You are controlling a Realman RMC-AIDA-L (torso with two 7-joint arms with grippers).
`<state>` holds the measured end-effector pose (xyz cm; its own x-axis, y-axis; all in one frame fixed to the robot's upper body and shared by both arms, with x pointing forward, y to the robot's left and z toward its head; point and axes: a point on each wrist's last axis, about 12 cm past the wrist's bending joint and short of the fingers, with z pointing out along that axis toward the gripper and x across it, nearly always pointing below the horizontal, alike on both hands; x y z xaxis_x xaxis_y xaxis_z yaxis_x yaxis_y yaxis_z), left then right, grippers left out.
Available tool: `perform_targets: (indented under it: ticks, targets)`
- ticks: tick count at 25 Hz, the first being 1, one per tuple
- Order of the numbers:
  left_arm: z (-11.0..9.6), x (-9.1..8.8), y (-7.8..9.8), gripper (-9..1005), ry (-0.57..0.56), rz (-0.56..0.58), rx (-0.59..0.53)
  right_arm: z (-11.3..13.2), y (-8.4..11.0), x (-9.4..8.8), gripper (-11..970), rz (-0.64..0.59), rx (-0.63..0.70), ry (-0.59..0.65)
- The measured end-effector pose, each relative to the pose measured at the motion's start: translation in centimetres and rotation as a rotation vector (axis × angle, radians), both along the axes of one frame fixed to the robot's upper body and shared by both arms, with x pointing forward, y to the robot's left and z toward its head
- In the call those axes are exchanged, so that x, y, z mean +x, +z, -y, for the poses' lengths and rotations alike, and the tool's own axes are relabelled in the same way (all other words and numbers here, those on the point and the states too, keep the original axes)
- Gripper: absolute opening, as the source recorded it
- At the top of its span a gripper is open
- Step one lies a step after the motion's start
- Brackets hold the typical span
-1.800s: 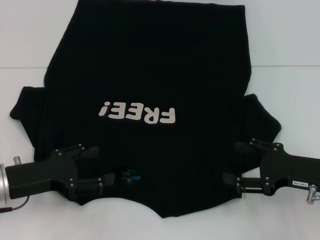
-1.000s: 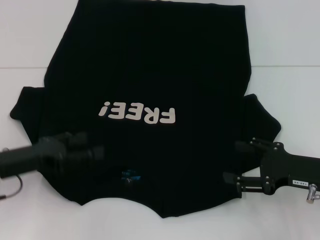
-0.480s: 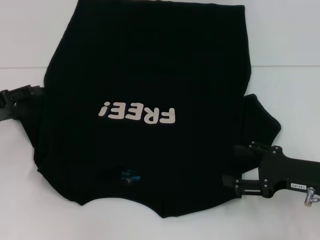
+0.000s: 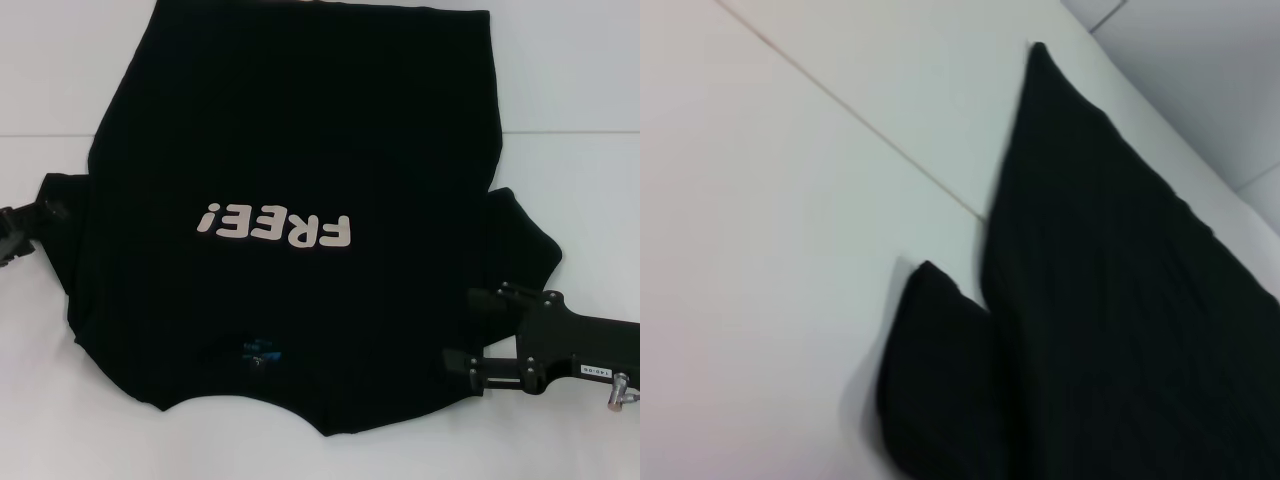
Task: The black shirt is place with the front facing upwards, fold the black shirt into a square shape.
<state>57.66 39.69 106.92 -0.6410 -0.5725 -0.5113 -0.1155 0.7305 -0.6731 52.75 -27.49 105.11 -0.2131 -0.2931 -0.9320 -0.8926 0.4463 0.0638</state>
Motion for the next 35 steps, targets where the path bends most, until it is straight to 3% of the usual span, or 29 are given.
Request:
perform_targets:
  ticks: [10, 23, 35]
  targets:
    - [1.4, 1.1, -0.7, 872, 0.018, 0.0, 0.061, 0.0, 0.1, 0.0, 924, 0.0, 0.003, 0.001]
    - [1.6, 0.9, -1.4, 873, 0.045, -0.014, 0.07, 0.0, 0.1, 0.0, 924, -0.002, 0.009, 0.003]
    - [3.1, 1.6, -1.5, 873, 0.022, -0.002, 0.085, -0.1, 0.1, -0.1, 924, -0.003, 0.012, 0.007]
